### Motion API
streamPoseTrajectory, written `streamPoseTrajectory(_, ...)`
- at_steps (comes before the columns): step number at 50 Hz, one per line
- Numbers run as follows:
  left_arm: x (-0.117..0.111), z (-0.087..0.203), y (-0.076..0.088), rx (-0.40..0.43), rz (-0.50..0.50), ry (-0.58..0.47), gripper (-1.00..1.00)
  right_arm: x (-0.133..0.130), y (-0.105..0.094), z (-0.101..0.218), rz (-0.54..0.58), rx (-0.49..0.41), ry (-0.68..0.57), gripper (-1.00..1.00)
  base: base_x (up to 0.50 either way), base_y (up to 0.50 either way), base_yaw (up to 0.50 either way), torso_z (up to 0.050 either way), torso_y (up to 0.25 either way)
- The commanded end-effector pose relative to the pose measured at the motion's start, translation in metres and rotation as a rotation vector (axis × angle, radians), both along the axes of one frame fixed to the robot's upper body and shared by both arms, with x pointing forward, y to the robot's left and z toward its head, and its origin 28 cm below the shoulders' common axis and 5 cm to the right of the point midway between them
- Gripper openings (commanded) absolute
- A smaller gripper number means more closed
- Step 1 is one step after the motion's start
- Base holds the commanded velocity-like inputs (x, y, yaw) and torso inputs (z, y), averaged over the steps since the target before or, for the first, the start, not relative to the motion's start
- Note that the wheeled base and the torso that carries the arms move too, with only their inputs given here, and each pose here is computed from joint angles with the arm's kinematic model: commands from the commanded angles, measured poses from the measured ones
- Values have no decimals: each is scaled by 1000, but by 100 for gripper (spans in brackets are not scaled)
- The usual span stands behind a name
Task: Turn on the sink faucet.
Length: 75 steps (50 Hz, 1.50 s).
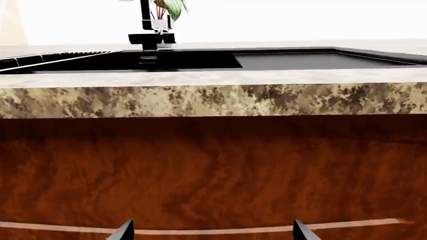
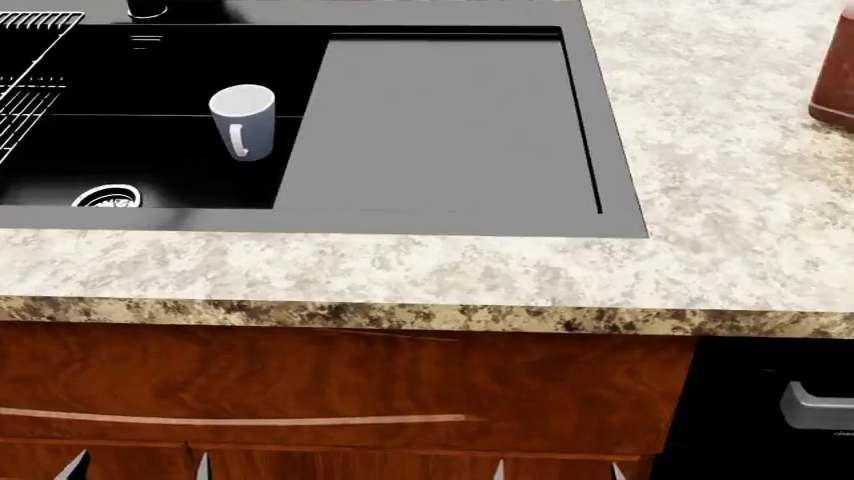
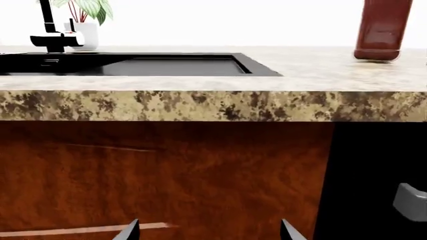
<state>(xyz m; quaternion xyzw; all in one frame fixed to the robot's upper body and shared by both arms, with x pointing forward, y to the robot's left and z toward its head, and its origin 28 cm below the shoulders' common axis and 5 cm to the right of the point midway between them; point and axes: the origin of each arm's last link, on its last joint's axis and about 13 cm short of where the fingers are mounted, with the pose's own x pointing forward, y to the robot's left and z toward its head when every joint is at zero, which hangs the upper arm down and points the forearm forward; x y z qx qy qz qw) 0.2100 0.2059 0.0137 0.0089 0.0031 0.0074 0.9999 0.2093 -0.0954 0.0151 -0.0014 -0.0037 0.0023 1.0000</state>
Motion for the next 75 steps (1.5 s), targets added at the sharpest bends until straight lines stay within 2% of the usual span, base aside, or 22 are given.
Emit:
streamPoseTrajectory(1,-6,10,0,11,-25,-35,100,0,-2,0,-12,-3,1,100,0,0,0,50,86)
streamPoseTrajectory(11,-17,48,7,20,-43,-75,100,0,-7,23,-14,5,-10,100,0,0,0,50,83)
streamPoseTrajectory(23,-25,100,16,62,-19,-134,100,9,-15,66,-66,-96,-39,100,0,0,0,50,83)
streamPoseTrajectory(27,-25,108,19,71,-9,-146,100,12,-15,74,-71,-118,-41,100,0,0,0,50,83)
streamPoseTrajectory(36,-26,143,29,91,34,-185,100,23,-20,116,-96,-191,-76,100,0,0,0,50,84)
streamPoseTrajectory(46,-28,156,31,92,32,-192,100,22,-18,145,-116,-243,-114,100,0,450,0,50,83)
streamPoseTrajectory(53,-33,167,34,98,39,-207,100,23,-14,151,-116,-246,-123,100,0,500,0,50,84)
streamPoseTrajectory(70,-29,168,31,107,33,-197,100,21,-13,156,-111,-242,-135,100,0,500,0,50,84)
streamPoseTrajectory(75,-22,172,31,109,35,-192,100,23,-13,160,-120,-241,-141,100,0,500,0,50,84)
